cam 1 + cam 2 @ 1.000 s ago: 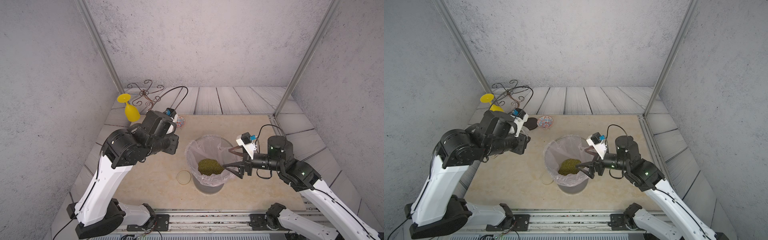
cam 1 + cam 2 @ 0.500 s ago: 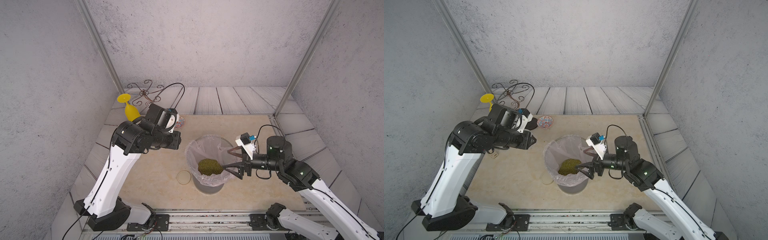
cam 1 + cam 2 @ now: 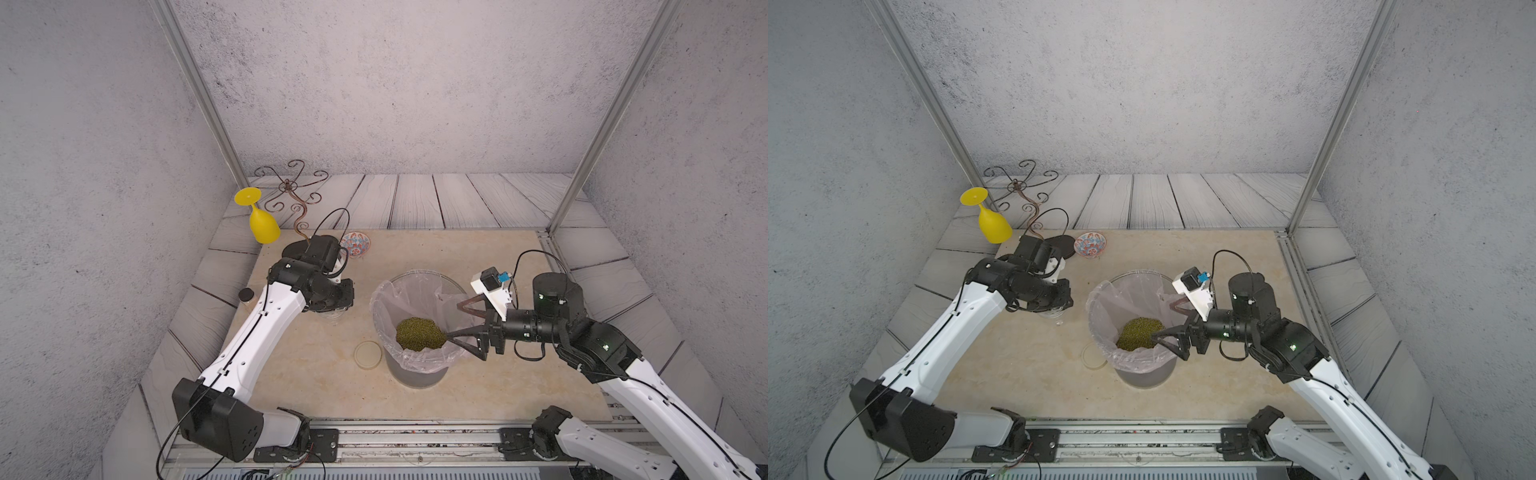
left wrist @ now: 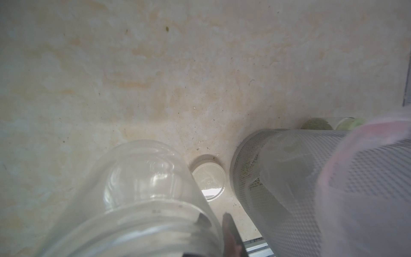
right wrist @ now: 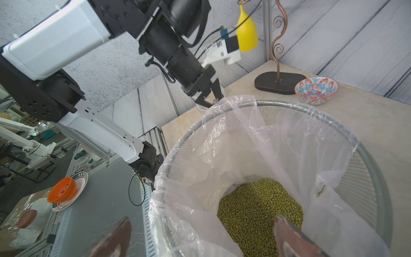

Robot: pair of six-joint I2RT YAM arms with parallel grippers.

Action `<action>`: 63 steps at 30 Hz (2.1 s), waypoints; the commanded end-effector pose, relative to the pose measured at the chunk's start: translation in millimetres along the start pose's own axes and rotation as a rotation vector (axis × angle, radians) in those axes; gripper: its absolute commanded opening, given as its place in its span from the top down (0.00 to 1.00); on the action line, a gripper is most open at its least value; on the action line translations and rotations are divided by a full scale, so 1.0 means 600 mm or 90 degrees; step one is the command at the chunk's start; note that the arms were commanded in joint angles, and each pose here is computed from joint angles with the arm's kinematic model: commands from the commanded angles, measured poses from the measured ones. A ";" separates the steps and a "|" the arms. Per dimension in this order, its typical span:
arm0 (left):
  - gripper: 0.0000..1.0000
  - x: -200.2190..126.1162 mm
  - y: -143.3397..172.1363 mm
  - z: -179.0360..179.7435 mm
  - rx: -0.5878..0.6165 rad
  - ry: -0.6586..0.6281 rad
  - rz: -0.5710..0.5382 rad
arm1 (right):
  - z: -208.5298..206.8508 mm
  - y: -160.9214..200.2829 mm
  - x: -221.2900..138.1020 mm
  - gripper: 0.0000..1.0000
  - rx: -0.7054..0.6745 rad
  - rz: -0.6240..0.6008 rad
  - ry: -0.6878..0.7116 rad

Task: Empty moldy mung beans from jars
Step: Place the jar at the center of the board, then move the trash bin to the center of the board.

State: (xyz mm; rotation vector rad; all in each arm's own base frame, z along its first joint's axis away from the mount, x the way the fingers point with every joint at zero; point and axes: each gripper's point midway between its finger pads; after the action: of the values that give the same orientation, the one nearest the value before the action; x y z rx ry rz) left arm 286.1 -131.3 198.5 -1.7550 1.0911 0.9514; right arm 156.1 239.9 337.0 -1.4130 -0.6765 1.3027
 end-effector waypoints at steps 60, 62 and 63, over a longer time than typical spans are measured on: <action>0.26 -0.112 0.037 -0.036 0.151 0.033 -0.180 | -0.042 0.082 -0.065 0.01 0.097 0.162 0.182; 0.31 -0.151 0.057 -0.054 0.177 0.060 -0.197 | -0.046 0.088 -0.074 0.02 0.096 0.168 0.203; 0.33 -0.168 0.070 -0.062 0.190 0.078 -0.199 | -0.045 0.089 -0.079 0.04 0.093 0.164 0.210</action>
State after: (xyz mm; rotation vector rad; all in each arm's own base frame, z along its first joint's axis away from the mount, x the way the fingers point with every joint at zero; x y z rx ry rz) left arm 238.4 -156.2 264.8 -1.6822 0.9897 0.5183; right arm 161.6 185.8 303.6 -1.5532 -0.2194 1.2774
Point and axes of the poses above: each gripper's point midway between its finger pads, its own x axis out along the fingers, its own z axis along the line the jaws close on, y = z × x, and after that the axes turned 12 degrees about -x, right-handed
